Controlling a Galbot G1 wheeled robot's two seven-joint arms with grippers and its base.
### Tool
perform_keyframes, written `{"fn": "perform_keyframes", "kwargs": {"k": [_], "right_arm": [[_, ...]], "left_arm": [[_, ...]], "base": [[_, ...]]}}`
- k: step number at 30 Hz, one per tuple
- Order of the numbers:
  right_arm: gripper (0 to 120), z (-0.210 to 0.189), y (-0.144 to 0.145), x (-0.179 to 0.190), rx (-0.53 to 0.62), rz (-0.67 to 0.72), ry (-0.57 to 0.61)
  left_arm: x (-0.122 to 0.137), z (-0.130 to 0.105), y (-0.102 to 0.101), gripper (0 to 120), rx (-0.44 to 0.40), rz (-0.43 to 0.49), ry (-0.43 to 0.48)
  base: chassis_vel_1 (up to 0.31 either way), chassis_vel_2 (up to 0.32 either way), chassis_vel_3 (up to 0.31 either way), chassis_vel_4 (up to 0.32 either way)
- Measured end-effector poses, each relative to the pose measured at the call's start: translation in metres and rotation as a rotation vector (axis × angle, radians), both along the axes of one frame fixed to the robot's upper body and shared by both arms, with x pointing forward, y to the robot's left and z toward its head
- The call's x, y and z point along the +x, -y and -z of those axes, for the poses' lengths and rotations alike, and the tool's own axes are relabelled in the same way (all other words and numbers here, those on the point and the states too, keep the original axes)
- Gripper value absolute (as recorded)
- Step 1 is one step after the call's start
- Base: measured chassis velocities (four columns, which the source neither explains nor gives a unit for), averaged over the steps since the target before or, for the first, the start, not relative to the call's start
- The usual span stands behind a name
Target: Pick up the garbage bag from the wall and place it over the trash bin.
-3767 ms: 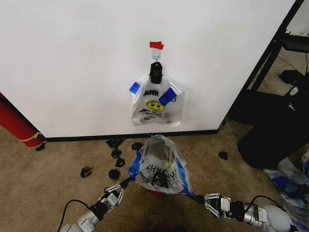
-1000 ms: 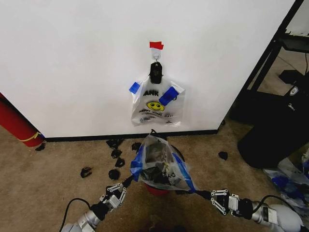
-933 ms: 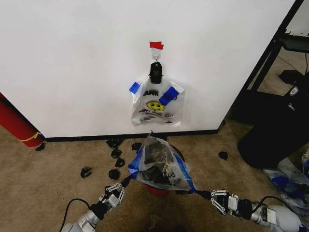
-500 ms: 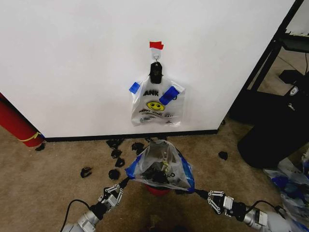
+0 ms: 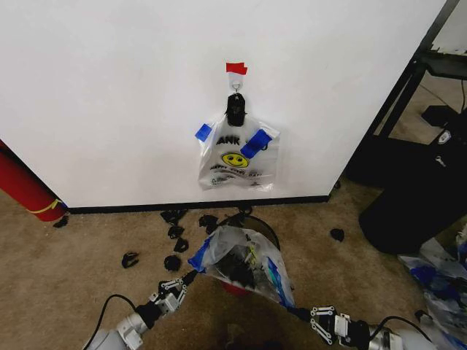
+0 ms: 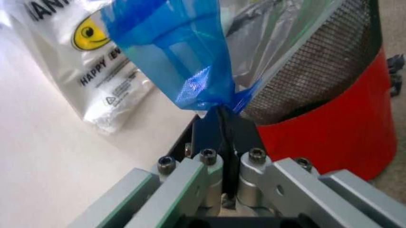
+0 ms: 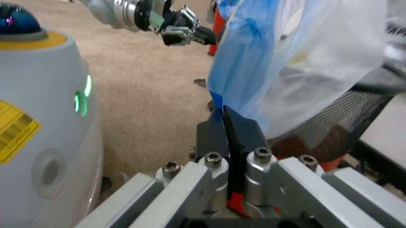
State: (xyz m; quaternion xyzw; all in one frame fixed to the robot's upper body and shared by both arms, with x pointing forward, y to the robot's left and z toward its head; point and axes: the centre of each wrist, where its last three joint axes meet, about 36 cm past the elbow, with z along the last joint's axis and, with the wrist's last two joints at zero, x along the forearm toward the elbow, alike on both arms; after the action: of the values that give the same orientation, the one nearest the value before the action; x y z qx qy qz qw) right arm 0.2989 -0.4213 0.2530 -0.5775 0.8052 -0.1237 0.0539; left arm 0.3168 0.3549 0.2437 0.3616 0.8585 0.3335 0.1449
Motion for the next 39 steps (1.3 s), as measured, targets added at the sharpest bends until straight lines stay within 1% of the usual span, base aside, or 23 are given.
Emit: {"fn": "perform_keyframes", "kwargs": {"k": [3,6,9,13,14,20,21,28,33,39], "right_arm": [[0,-0.005,0.004,0.001,-0.004,0.0,0.001],[0,-0.003,0.005,0.002,-0.004,0.012,0.001],[0,0.012,0.002,0.002,0.026,0.096,0.012],[0,0.032,-0.01,-0.002,0.15,0.257,-0.011],[0,0.032,-0.01,-0.002,0.15,0.257,-0.011],[0,0.043,-0.023,-0.006,0.33,0.42,-0.106],[0,0.043,-0.023,-0.006,0.33,0.42,-0.106],[0,0.059,-0.04,-0.013,0.455,0.522,-0.195],[0,0.064,-0.048,-0.016,0.473,0.536,-0.221],[0,0.064,-0.052,-0.015,0.429,0.536,-0.217]], "left_arm": [[0.004,0.0,-0.009,0,0.027,0.003,-0.002],[0.005,0.003,-0.012,0,0.039,0.001,-0.01],[0.007,0.013,-0.011,0,0.038,-0.01,-0.027],[0.008,0.019,-0.007,0,0.034,-0.017,-0.04],[0.008,0.019,-0.007,0,0.034,-0.017,-0.04],[0.006,0.014,-0.009,0,0.05,0.012,-0.045],[0.006,0.014,-0.009,0,0.05,0.012,-0.045],[0.002,0.008,-0.009,0,0.081,0.069,-0.058],[0.001,0.005,-0.013,0,0.096,0.081,-0.061],[-0.003,0.001,-0.02,0,0.103,0.077,-0.063]], "base": [[0.0,0.0,0.0,0.0],[0.0,0.0,0.0,0.0],[0.0,0.0,0.0,0.0],[0.0,0.0,0.0,0.0],[0.0,0.0,0.0,0.0],[0.0,0.0,0.0,0.0],[0.0,0.0,0.0,0.0],[0.0,0.0,0.0,0.0],[0.0,0.0,0.0,0.0],[0.0,0.0,0.0,0.0]]}}
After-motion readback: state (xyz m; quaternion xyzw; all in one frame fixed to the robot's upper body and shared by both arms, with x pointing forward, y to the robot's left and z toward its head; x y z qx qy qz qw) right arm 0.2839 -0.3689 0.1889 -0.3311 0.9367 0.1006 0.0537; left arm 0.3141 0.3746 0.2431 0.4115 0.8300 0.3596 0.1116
